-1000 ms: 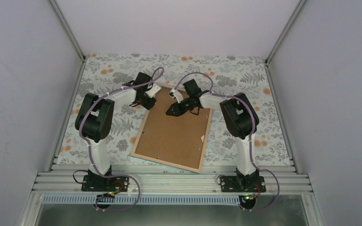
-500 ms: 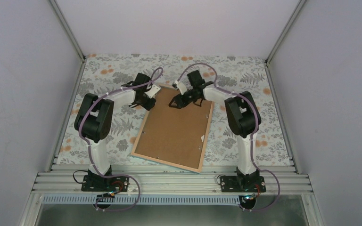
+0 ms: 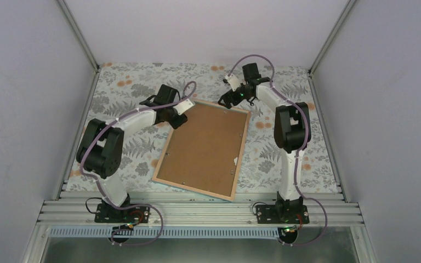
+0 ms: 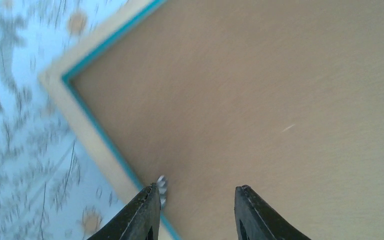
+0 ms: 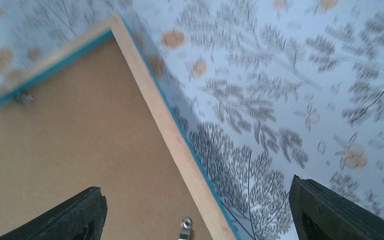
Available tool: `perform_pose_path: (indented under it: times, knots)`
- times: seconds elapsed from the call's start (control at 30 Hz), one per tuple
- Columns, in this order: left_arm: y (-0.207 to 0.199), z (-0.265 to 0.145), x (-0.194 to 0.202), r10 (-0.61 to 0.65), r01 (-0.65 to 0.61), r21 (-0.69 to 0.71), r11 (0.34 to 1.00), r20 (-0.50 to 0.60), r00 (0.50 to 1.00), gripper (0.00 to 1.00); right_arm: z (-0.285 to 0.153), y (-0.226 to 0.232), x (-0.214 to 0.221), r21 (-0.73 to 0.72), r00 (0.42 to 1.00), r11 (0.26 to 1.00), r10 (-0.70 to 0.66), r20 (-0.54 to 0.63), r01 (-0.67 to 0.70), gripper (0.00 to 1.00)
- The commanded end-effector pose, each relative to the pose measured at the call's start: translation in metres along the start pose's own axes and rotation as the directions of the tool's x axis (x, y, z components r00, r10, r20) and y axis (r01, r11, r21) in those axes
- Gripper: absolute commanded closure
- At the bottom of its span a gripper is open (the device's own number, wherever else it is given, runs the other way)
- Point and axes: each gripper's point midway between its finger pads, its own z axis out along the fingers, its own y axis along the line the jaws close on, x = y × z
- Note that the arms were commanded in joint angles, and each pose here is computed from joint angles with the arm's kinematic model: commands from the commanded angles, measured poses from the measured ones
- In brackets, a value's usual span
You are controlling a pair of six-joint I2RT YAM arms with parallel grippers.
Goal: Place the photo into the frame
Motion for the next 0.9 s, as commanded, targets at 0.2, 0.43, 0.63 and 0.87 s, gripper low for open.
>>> perform_pose_path:
  times: [0.2,0.43,0.63,0.87]
  knots:
    - [-0.084,0.003,-0.034,0.259,-0.291,0.195,0.937,0.176,0.950,0.64,0.030,-0.010,0.051,-0.050,0.986,0.996,-0.084,-0.147,0.077,0.11]
    - [-0.087,0.033,-0.012,0.247,-0.263,0.194,0.945,0.104,0.964,0.69,0.035,-0.018,0.078,-0.013,0.964,0.989,-0.147,-0.223,0.148,0.22]
    - [-0.085,0.041,-0.002,0.244,-0.254,0.179,0.951,0.075,0.967,0.70,0.039,-0.026,0.095,0.022,0.947,0.981,-0.179,-0.268,0.192,0.39]
    - [-0.082,0.042,0.000,0.243,-0.250,0.171,0.953,0.063,0.968,0.70,0.044,-0.033,0.092,0.063,0.958,0.985,-0.142,-0.248,0.162,0.69]
